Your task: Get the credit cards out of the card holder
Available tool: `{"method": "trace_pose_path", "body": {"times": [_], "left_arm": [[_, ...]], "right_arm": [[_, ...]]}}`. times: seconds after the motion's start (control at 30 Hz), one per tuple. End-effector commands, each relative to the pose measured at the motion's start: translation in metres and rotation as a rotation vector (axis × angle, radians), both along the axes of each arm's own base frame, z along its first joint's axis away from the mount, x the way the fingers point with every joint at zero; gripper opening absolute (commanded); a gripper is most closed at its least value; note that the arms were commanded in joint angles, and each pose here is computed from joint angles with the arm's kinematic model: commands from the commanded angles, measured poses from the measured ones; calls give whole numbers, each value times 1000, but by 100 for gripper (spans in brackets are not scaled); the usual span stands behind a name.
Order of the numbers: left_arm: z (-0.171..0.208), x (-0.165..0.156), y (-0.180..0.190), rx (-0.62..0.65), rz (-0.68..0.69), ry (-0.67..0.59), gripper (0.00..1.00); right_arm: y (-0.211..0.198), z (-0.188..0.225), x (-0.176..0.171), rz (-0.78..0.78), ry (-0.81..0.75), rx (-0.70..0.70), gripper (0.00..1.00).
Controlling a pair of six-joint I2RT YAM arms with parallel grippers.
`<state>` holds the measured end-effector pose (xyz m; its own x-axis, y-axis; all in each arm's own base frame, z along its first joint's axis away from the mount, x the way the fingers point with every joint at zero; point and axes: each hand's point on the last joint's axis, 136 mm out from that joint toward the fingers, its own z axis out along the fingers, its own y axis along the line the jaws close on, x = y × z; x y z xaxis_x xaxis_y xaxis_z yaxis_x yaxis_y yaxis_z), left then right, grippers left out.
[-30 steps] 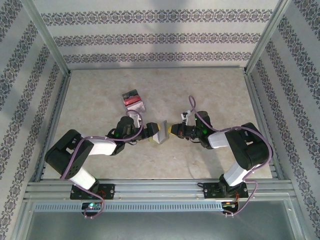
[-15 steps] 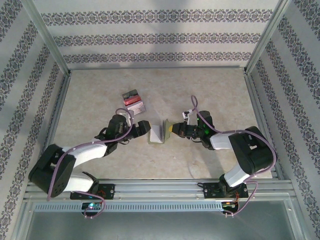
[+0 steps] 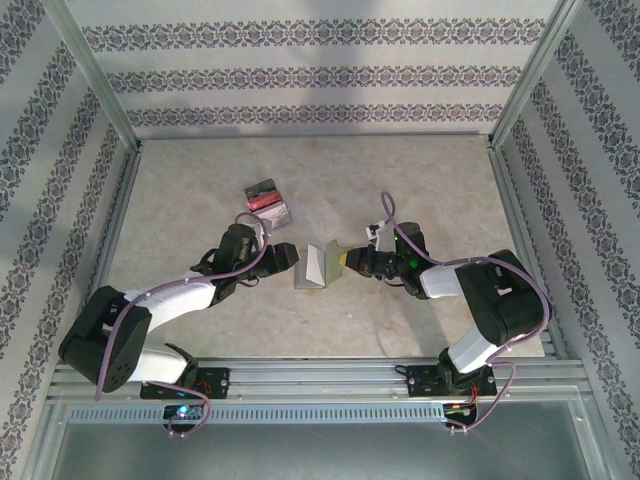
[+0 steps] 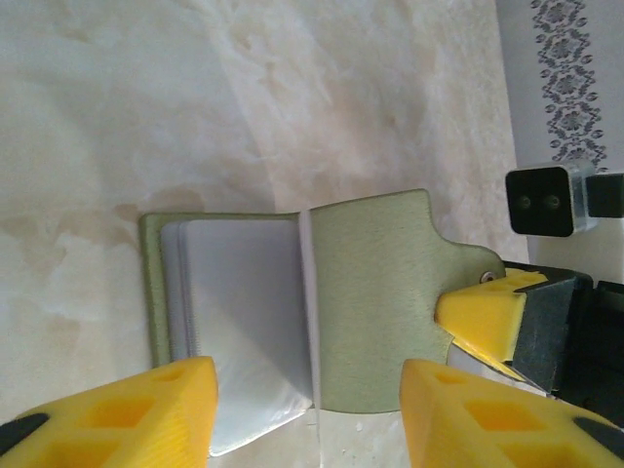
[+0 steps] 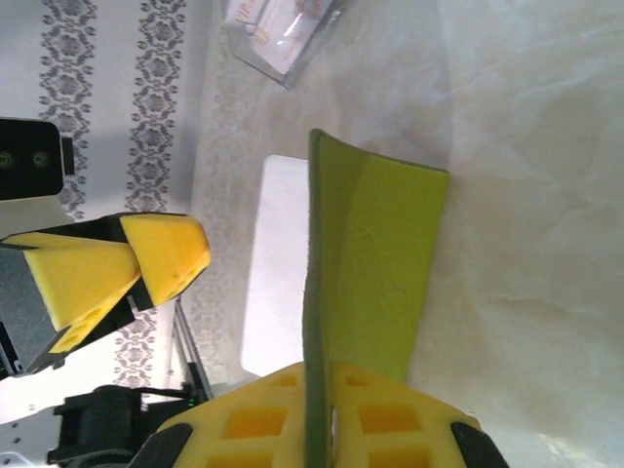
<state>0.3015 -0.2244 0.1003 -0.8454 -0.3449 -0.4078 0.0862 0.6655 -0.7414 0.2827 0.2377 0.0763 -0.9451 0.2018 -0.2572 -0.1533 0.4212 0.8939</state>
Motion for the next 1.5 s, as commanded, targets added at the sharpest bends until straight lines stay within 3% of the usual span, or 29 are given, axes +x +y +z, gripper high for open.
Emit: {"method": "trace_pose_path", "body": {"times": [0.0,0.4,0.53,1.47], "left_arm": [[1,2,-9,-13,-29,11,50],[-30,8,-24,-6,-60,111,33],[-37,12,-27,-10,-57,127,30],[-63,4,-28,100,-82,216,29]], "right_arm": [[-12,-27,-3,-14,31,-103,0],[-33,-60,-8,-22,94,-310,0],[-34,-61,-9,-16,95,-322,0],[-34,-58,-7,-19,91,-325,0]]}}
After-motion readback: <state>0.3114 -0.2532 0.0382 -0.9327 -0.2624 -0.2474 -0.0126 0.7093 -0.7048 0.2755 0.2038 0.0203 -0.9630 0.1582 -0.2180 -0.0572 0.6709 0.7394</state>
